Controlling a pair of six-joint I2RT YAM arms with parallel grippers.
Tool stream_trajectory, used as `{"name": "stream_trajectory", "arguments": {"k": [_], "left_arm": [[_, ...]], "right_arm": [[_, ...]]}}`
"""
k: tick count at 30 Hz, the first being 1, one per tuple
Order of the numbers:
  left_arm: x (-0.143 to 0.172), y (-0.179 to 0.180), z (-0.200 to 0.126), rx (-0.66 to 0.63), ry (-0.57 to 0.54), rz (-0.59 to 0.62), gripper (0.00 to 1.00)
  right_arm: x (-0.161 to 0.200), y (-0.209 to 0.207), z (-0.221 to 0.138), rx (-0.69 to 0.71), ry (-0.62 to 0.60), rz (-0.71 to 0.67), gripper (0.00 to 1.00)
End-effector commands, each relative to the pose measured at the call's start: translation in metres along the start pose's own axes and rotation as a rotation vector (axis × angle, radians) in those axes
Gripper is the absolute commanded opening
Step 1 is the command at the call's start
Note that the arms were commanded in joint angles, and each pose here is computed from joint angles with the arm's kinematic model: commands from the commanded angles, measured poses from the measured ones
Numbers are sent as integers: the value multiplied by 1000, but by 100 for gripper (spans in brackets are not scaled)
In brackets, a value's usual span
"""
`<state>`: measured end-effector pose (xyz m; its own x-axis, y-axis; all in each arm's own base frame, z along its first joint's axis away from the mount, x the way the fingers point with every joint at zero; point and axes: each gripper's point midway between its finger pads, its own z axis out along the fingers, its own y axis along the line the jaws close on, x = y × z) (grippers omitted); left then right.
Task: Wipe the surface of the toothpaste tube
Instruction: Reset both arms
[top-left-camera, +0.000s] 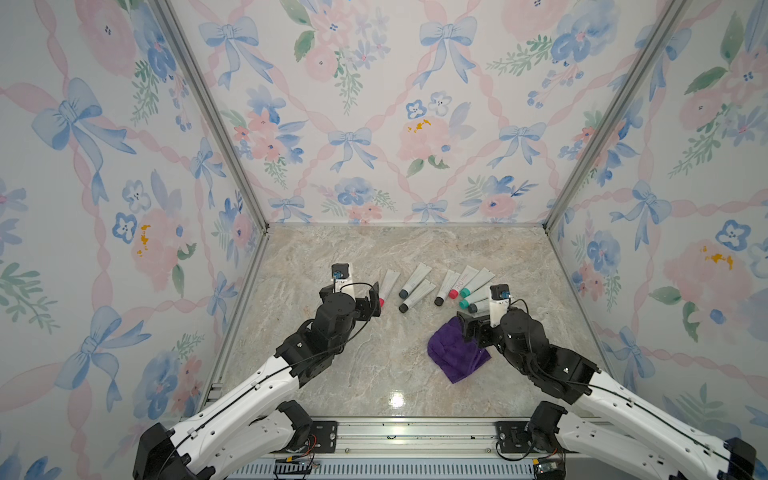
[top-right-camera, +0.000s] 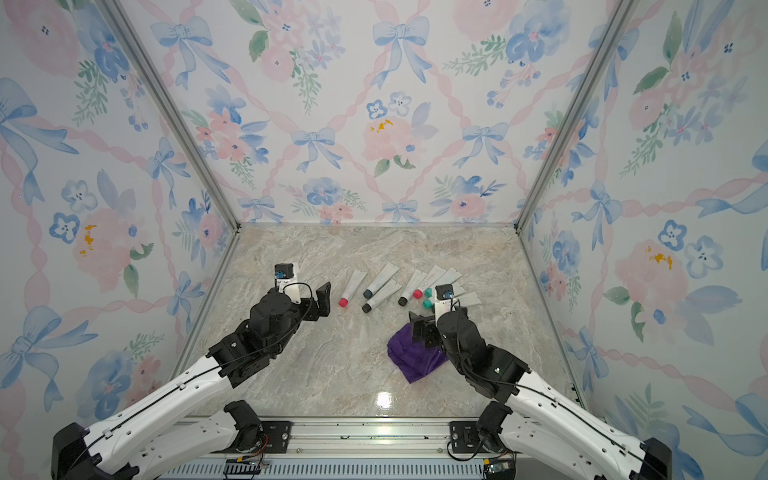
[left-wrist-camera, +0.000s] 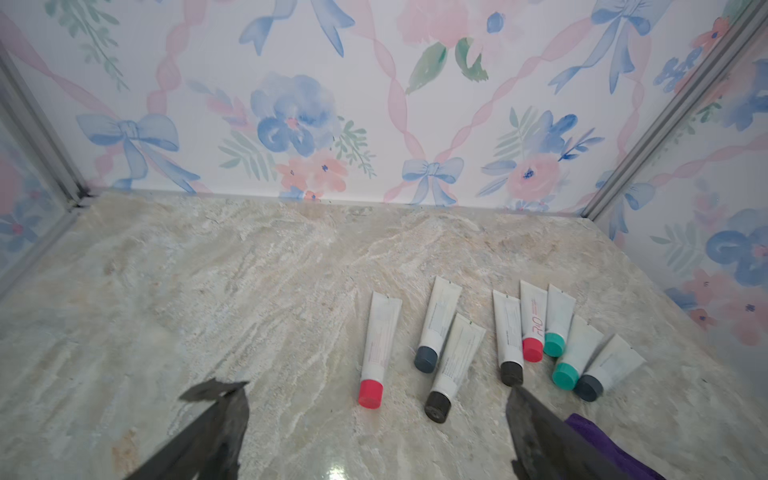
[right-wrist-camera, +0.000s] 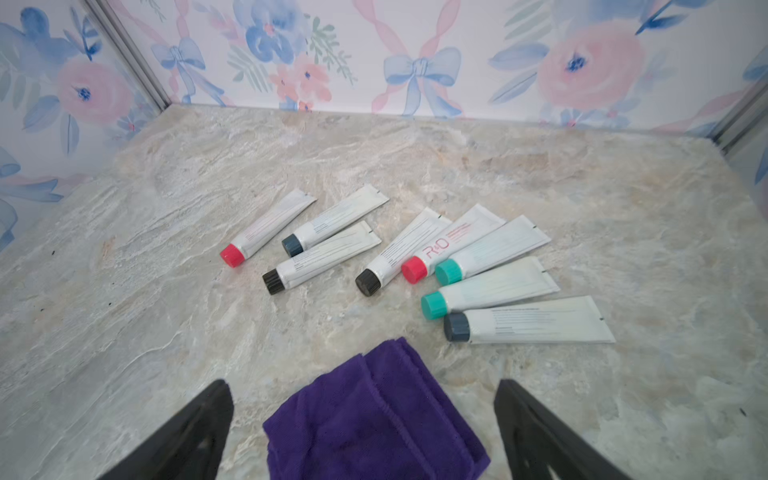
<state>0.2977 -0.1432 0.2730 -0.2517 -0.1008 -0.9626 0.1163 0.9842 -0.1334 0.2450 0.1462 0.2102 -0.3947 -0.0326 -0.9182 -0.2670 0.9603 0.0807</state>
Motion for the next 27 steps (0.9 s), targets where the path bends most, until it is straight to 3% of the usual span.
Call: {"name": "stream_trajectory", "arguments": {"k": [1,2,5,8,12,17,22,27], "left_arm": [[-40,49,-10,-252,-160,125,98],[-36,59,-10,-265,-185,132,98],[-33,59,-19,-115,-353,189,98],[-5,84,-27,-148,-438,136,98],[38,105,-11,-228,-359,180,98],[72,134,0,-299,-339,170,98],[87,149,14,-288,-317,122,98],[86,151,29,-278,-298,138,98]], "right_arm": [[-49,-34,-11,108,-310,26,99],[-47,-49,-12,150,-310,49,99],[-40,-90,-12,276,-278,119,99],[-32,-118,-9,372,-268,139,99],[-13,-147,2,468,-317,164,99],[12,-177,14,573,-305,173,99],[16,-202,16,624,-345,198,99],[36,-207,43,594,-289,142,99]]}}
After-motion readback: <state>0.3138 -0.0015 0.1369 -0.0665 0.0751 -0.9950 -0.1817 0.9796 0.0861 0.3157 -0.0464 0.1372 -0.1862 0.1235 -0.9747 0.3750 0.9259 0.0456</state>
